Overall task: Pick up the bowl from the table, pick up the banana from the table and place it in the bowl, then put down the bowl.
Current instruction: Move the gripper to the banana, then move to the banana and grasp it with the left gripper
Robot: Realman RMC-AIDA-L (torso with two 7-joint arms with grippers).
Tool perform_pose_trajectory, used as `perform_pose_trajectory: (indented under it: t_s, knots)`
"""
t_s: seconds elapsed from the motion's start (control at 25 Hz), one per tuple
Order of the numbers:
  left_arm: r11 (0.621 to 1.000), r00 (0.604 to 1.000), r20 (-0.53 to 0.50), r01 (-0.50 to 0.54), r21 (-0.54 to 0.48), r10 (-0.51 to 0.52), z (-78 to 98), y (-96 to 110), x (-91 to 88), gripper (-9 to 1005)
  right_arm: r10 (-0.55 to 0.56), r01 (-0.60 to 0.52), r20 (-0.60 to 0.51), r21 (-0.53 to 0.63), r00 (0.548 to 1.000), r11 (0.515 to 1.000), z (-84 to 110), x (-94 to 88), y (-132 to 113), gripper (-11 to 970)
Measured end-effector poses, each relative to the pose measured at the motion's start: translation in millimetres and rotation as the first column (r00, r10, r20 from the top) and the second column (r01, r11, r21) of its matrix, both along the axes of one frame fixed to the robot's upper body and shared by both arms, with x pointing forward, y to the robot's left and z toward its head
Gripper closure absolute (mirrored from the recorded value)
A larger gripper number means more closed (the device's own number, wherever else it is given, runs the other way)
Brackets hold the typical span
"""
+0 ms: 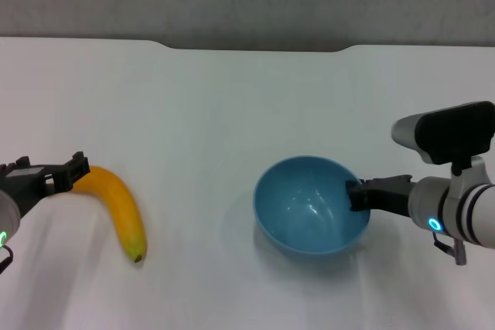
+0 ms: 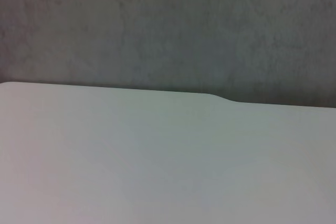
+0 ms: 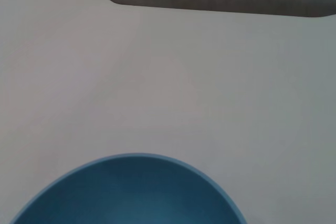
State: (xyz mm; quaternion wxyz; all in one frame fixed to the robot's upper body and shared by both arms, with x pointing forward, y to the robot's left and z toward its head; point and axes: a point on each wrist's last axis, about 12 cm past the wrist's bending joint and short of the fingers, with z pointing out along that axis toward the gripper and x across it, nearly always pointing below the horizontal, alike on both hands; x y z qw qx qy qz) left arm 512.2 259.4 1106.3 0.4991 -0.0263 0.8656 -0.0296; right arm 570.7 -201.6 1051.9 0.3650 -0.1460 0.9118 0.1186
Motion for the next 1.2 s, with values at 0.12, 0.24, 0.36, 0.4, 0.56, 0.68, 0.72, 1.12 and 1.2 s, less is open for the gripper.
perform_pose_trajectory:
  t_s: [0.12, 0.24, 0.36, 0.4, 0.56, 0.68, 0.72, 1.12, 1.2]
  knots:
    - [1.0, 0.999, -0.046, 0.007, 0.014, -0.006, 9.3, -8, 0.7, 133, -0.003, 0.003, -0.002, -0.002, 1.0, 1.0, 0.6, 0.5, -1, 916]
    - [0.999, 0.994, -0.101, 0.05, 0.009, -0.049, 15.3, -20, 4.2, 131, -0.008, 0.008, -0.001, -0.003, 1.0, 1.0, 1.7, 1.5, -3, 916]
    - [0.996, 0.985, -0.149, 0.084, 0.013, -0.081, 17.5, -30, 8.1, 130, -0.005, 0.005, 0.004, -0.001, 1.0, 1.0, 3.3, 2.1, -2, 915]
    - [0.996, 0.983, -0.163, 0.09, 0.021, -0.086, 17.8, -31, 9.4, 130, -0.004, 0.004, 0.006, -0.001, 1.0, 1.0, 3.8, 2.2, -2, 915]
    - [0.993, 0.974, -0.206, 0.103, 0.048, -0.091, 15.7, -36, 15.5, 128, -0.002, 0.002, 0.008, -0.001, 1.0, 1.0, 4.5, 2.5, -1, 915]
    - [0.993, 0.971, -0.222, 0.107, 0.059, -0.091, 11.0, -38, 19.5, 127, -0.002, 0.002, 0.01, 0.0, 1.0, 1.0, 5.0, 2.6, -1, 915]
    - [0.992, 0.969, -0.228, 0.106, 0.062, -0.09, 9.0, -38, 21.2, 126, -0.001, 0.001, 0.01, 0.0, 1.0, 1.0, 5.0, 2.6, -1, 915]
    - [0.994, 0.96, -0.267, 0.098, 0.058, -0.079, -4.0, -40, 25.8, 93, 0.002, -0.002, 0.015, 0.001, 1.0, 1.0, 6.5, 3.0, 0, 915]
    - [0.996, 0.96, -0.271, 0.083, 0.038, -0.069, -6.5, -41, 26.8, 94, 0.005, -0.005, 0.021, 0.004, 1.0, 1.0, 8.2, 3.5, 1, 915]
